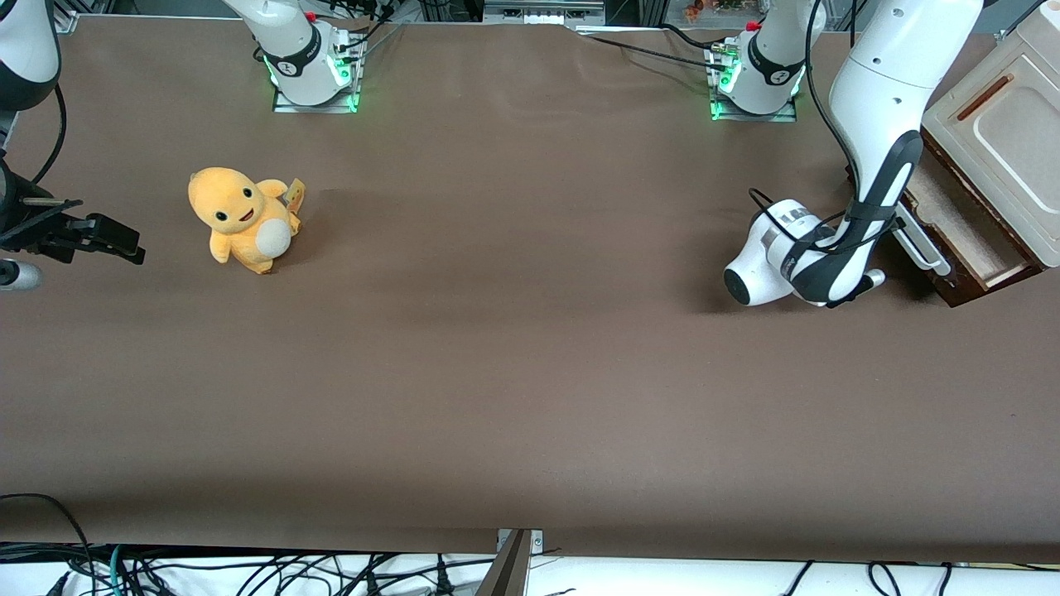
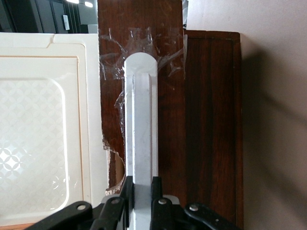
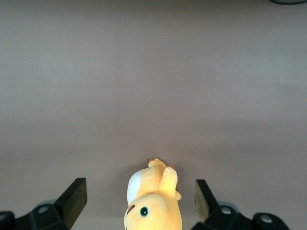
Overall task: Open lower drawer with left arm only
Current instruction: 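Pull the handle with the left gripper, sliding the drawer outward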
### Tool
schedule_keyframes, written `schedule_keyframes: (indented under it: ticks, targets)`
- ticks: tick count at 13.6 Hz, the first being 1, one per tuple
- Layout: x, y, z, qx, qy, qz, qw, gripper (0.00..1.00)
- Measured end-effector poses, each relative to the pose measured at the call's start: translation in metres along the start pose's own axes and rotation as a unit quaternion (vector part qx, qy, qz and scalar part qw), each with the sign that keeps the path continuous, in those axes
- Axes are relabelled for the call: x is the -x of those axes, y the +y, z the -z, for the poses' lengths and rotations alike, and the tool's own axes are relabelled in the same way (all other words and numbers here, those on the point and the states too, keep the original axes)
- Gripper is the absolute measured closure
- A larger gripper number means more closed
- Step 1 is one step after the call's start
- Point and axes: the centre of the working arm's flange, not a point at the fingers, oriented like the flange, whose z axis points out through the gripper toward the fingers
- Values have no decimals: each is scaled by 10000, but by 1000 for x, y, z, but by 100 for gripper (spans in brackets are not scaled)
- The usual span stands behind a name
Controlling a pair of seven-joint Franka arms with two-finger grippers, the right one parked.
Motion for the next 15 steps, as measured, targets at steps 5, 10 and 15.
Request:
schedule_keyframes:
  ticks: [5,10,15]
  targets:
    - [0,1,1,-23,-4,-6,10000,82]
    - [-3,-2,4,-2,-104,-11,9999,47]
    - [-8,-7,7,17,-125,-79,9999,0]
